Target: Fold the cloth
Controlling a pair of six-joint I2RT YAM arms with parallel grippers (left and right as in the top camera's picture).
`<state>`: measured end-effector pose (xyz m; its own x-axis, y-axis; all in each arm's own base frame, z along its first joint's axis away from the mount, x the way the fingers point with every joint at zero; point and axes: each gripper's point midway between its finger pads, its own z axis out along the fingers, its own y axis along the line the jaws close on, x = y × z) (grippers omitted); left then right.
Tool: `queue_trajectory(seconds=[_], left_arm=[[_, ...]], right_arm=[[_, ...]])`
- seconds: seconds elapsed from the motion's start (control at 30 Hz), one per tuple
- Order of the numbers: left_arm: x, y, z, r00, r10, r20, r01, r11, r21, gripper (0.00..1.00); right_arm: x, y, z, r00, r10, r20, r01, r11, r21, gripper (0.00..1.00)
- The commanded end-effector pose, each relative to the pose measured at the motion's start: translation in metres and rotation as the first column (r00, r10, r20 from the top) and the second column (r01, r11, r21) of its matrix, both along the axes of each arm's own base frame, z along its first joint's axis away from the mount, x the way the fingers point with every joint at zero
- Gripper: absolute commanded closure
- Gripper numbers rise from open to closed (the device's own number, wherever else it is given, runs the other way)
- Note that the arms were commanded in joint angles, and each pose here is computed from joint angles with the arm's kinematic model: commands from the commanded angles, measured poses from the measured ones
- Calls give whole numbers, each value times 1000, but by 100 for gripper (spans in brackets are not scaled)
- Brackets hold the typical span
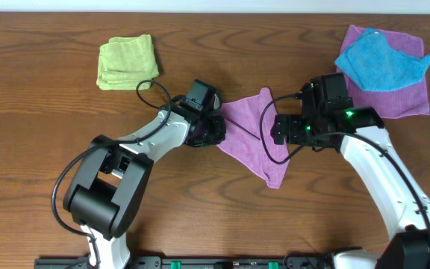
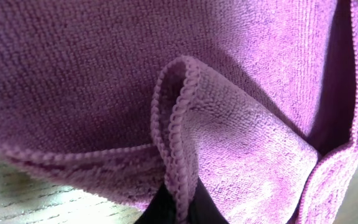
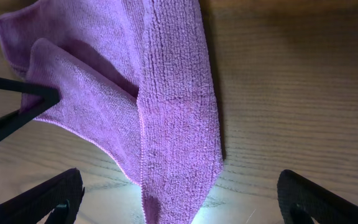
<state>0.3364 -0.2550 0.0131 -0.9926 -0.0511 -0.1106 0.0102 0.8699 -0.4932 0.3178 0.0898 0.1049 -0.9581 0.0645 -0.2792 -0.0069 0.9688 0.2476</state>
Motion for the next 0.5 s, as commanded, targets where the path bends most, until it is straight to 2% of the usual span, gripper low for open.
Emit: queue_trajectory(seconds=[0.0, 0.47], left_arm=[[3, -2, 0, 1000, -4, 1, 4, 1000, -1, 94], [4, 12, 2, 999, 16, -30, -16, 1000, 15, 94]], right_arm=[[-2, -2, 0, 1000, 8, -6, -8, 1000, -7, 1], [-63, 24, -19, 961, 197, -191, -208, 977, -36, 2]])
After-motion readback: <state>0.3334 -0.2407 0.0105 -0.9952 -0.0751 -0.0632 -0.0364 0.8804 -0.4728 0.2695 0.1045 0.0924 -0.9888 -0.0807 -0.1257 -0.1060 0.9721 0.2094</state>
